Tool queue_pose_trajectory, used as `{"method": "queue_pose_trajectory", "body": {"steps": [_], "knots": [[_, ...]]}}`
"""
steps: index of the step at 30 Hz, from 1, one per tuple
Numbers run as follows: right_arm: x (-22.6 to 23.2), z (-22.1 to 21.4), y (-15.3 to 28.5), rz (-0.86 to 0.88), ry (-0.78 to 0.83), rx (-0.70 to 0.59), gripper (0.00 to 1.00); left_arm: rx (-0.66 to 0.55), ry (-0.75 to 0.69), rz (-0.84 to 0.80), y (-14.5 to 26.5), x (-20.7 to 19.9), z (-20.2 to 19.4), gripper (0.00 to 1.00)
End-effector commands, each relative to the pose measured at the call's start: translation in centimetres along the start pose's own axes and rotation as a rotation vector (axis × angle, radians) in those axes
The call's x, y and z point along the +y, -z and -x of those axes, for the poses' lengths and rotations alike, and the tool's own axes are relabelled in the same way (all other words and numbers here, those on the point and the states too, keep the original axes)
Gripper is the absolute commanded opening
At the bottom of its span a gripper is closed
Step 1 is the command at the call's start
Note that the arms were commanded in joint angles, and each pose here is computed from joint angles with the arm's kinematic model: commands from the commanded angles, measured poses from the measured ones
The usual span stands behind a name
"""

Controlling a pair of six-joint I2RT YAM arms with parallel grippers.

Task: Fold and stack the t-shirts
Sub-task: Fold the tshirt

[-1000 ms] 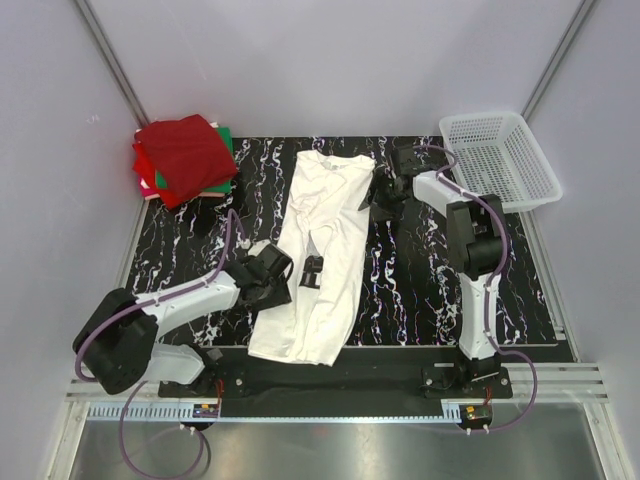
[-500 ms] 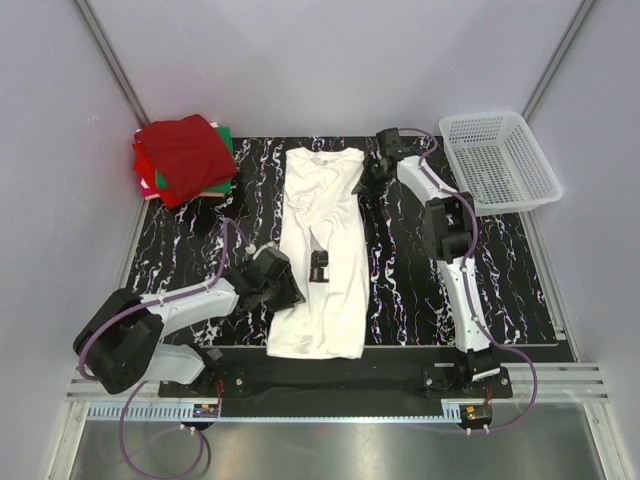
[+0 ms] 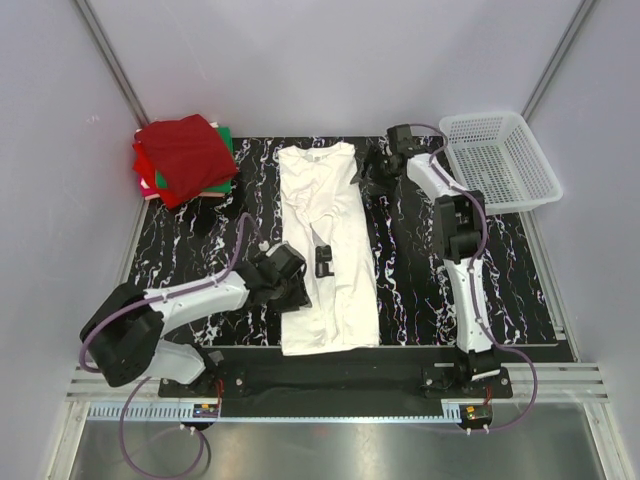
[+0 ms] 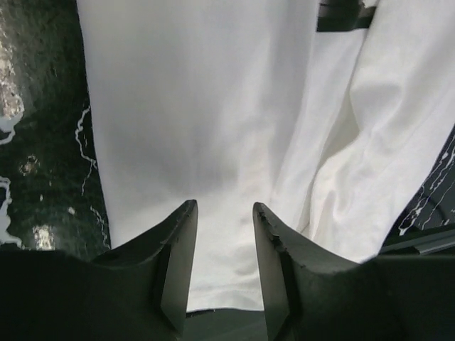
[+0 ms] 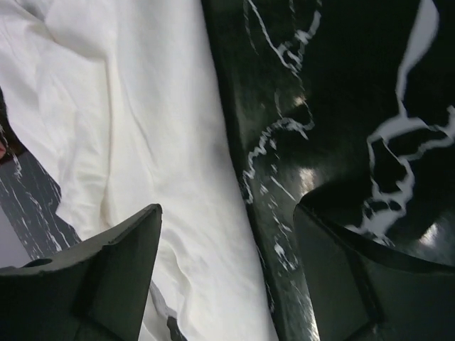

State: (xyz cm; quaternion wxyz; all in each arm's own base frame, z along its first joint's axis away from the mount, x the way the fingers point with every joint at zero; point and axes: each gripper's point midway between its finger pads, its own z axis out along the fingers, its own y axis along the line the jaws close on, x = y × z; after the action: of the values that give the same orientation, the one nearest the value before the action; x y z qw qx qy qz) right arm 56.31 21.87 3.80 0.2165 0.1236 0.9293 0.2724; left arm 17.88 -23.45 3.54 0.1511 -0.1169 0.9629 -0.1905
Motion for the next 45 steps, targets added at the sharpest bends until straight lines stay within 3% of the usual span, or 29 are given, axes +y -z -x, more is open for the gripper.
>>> {"method": "queue_pose_trajectory", "body": {"steps": [1, 3, 6, 7, 9, 11, 19, 24, 39, 45], "knots": [[0.3, 0.4, 4.2, 0.023, 0.018, -0.011, 0.83, -0.119, -0.085, 0.048, 3.3, -1.4, 2.0, 0.43], [0.0, -1.6, 5.7, 0.021, 0.016, 0.031, 0.84, -0.148, -0.093, 0.072, 4.6, -1.0, 2.1, 0.44], [0.8, -4.1, 11.3, 0.029, 0.015, 0.021, 0.86, -0.163, -0.062, 0.056, 5.7, 0.1, 1.6, 0.47], [-1.3, -7.3, 11.1, -0.005, -0.018, 0.076, 0.85, -0.170, -0.051, 0.046, 5.9, 0.4, 1.5, 0.49], [-1.1, -8.9, 14.0, 0.011, -0.012, 0.052, 0.84, -0.172, -0.023, 0.025, 6.3, 1.4, 0.8, 0.54], [-4.4, -13.6, 14.5, -0.051, -0.025, 0.118, 0.83, -0.173, 0.004, 0.014, 6.5, 2.1, 0.4, 0.56], [-7.5, -26.8, 18.5, -0.040, -0.088, 0.238, 0.68, -0.171, 0.074, 0.024, 5.8, 5.6, -1.4, 0.57], [-8.1, -32.1, 20.3, -0.059, -0.089, 0.222, 0.55, -0.133, 0.120, 0.036, 4.2, 7.8, -3.2, 0.58], [-6.9, -37.4, 20.2, -0.122, 0.033, 0.328, 0.55, -0.034, 0.165, 0.030, 2.1, 8.6, -5.9, 0.57], [-6.7, -38.1, 20.2, -0.139, 0.065, 0.324, 0.41, -0.004, 0.150, 0.035, 2.1, 8.0, -7.3, 0.56]]}}
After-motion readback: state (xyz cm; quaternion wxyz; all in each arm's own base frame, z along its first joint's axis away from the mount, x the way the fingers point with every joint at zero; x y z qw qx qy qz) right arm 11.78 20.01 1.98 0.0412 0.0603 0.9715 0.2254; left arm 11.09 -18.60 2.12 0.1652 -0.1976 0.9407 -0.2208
